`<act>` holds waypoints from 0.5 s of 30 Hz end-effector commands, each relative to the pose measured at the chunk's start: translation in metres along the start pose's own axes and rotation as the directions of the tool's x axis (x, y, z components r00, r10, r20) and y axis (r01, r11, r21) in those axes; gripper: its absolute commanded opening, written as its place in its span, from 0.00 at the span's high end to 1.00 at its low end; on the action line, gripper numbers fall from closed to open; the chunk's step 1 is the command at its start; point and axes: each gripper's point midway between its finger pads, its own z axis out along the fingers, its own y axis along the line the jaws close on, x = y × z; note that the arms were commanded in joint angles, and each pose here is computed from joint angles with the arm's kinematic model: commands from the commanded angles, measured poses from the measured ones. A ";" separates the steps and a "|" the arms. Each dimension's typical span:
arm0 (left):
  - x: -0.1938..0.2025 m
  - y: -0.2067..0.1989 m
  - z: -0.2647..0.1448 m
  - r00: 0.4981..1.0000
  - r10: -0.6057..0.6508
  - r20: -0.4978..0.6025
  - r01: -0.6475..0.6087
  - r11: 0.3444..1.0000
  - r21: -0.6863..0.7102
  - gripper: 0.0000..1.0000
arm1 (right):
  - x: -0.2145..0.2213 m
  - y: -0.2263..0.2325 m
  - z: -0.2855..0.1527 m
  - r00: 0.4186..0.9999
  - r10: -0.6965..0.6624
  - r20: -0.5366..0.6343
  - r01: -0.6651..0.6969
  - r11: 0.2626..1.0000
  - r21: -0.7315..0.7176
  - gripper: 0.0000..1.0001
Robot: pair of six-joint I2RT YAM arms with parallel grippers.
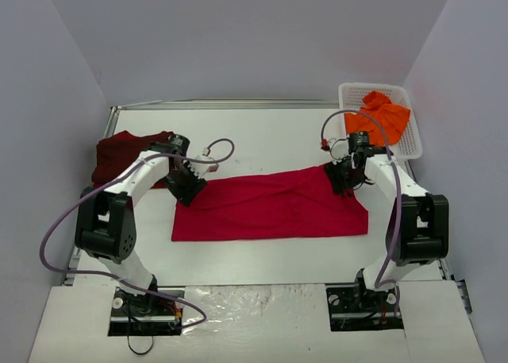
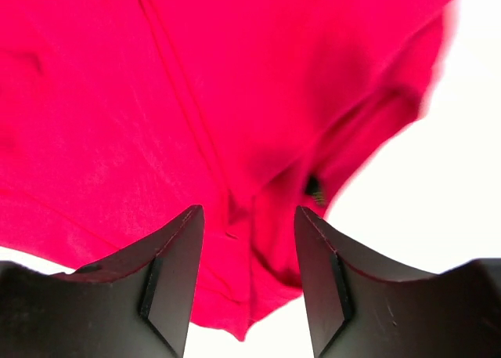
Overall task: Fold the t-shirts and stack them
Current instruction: Fold the other side of the tshirt into a rectangle
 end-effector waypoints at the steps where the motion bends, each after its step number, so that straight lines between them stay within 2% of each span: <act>1: -0.028 0.005 -0.069 0.991 0.064 0.117 -0.051 0.993 -0.108 0.51 | -0.034 -0.007 -0.047 0.994 -0.032 0.102 0.029 0.999 0.032 0.53; 6: -0.041 0.017 -0.111 0.981 0.044 0.191 -0.003 0.978 -0.211 0.50 | -0.073 -0.012 -0.072 0.975 -0.054 0.216 0.047 0.998 0.040 0.50; 12: -0.033 0.027 -0.122 0.982 -0.024 0.188 0.079 0.954 -0.288 0.49 | -0.078 -0.004 -0.035 0.983 -0.052 0.174 0.068 0.994 -0.082 0.49; 15: -0.027 0.029 -0.125 0.984 -0.041 0.175 0.094 0.947 -0.307 0.49 | -0.082 0.002 -0.022 0.985 -0.059 0.161 0.083 0.986 -0.147 0.52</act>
